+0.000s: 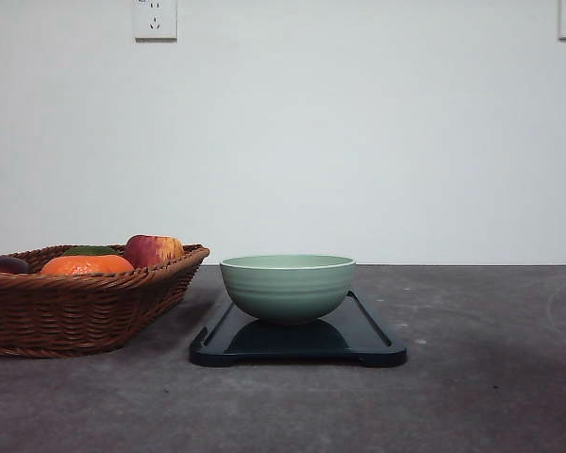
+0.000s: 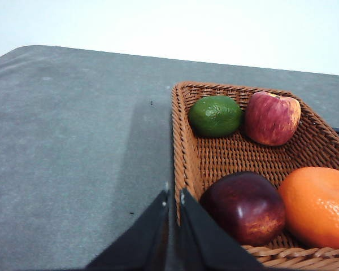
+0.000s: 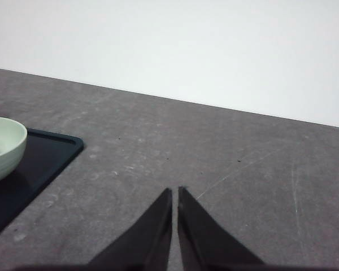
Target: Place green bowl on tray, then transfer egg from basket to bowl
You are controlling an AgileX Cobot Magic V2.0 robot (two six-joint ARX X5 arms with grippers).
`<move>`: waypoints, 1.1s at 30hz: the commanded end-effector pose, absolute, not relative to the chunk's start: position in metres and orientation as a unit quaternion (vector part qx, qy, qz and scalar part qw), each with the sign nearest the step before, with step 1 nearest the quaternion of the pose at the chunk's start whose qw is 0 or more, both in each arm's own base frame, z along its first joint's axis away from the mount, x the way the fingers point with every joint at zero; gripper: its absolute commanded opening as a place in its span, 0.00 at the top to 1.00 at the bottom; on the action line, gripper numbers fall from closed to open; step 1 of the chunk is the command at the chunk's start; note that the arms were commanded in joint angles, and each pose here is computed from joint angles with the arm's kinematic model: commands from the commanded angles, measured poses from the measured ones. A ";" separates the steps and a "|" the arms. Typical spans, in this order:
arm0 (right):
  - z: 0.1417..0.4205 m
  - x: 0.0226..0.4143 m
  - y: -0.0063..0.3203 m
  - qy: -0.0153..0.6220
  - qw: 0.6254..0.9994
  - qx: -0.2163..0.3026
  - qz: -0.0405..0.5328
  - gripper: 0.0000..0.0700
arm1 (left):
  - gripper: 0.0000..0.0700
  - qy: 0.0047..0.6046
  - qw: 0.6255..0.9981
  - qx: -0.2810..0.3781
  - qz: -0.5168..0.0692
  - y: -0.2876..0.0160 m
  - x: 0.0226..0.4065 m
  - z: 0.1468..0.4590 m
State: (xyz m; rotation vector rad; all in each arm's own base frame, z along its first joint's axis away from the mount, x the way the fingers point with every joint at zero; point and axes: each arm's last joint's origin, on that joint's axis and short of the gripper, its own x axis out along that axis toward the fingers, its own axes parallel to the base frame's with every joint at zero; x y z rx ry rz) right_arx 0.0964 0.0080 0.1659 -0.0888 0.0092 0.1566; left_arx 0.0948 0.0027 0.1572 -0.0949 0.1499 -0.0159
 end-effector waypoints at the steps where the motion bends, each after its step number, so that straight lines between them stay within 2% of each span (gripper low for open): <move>1: 0.165 0.097 0.008 0.004 0.996 -0.046 0.077 0.99 | 0.97 0.084 0.996 -0.041 -0.006 0.003 0.096 0.151; 33: 0.165 0.097 0.008 0.004 0.996 -0.046 0.077 0.99 | 0.97 0.084 0.996 -0.041 -0.006 0.003 0.096 0.151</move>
